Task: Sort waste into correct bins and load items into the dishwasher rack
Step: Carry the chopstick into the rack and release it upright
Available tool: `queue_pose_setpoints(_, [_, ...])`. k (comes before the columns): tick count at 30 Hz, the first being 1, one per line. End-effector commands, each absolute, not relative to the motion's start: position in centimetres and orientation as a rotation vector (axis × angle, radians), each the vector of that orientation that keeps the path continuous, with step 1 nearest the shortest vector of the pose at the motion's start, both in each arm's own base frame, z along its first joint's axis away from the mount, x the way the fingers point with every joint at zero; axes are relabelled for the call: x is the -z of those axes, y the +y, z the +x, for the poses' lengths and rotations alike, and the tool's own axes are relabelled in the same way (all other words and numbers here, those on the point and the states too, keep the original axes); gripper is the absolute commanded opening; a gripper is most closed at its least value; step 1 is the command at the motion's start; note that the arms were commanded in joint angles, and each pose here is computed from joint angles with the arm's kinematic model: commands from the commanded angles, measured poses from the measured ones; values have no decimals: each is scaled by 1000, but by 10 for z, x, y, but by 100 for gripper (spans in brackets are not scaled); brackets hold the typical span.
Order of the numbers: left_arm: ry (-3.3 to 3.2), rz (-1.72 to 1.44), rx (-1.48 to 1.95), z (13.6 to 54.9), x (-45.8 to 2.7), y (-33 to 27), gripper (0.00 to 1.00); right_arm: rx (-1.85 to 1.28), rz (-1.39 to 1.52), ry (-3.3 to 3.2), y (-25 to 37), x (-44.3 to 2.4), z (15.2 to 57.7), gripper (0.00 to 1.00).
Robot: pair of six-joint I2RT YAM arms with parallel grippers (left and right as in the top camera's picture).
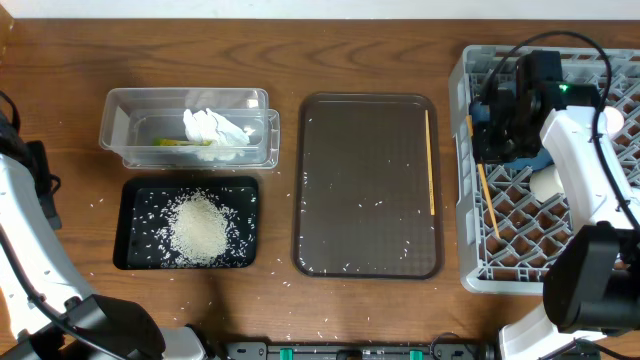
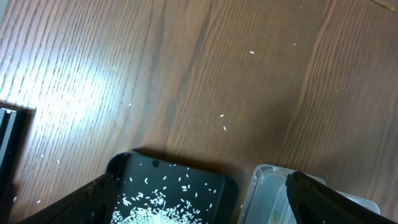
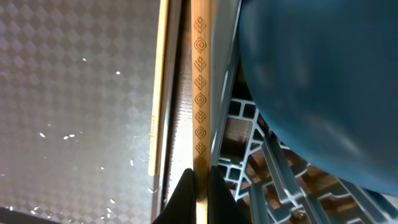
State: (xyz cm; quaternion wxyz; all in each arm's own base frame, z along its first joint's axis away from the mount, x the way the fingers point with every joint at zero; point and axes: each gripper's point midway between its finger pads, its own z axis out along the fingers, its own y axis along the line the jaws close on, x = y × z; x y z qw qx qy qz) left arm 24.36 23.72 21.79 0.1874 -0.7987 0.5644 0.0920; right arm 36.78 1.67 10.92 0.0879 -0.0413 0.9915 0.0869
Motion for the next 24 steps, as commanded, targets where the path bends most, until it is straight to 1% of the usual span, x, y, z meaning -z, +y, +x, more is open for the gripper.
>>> queue_pose_setpoints(1, [1603, -2247, -275, 241, -216, 237, 89, -253, -65, 2964, 5, -102, 367, 1])
queue_pose_setpoints(10, [1603, -2247, -275, 241, -216, 237, 89, -257, 47, 2939, -18, -104, 371, 1])
queue_pose_setpoints(17, [1603, -2247, -275, 241, -216, 237, 89, -350, 7, 2930, -7, -100, 369, 1])
queue_pose_setpoints(20, [1603, -2248, -275, 241, -216, 237, 89, -354, 6, 2939, -6, -93, 366, 3])
queue_pose_setpoints(21, [1603, -2247, -275, 241, -216, 237, 89, -354, 8, 2942, -6, -92, 365, 5])
queue_pose_setpoints(22, [1603, -2248, -275, 241, -216, 237, 89, -355, 11, 2944, -6, -91, 364, 9])
queue_pose_setpoints(24, [1603, -2248, -275, 241, -216, 237, 89, -356, 23, 2946, -6, -90, 364, 27])
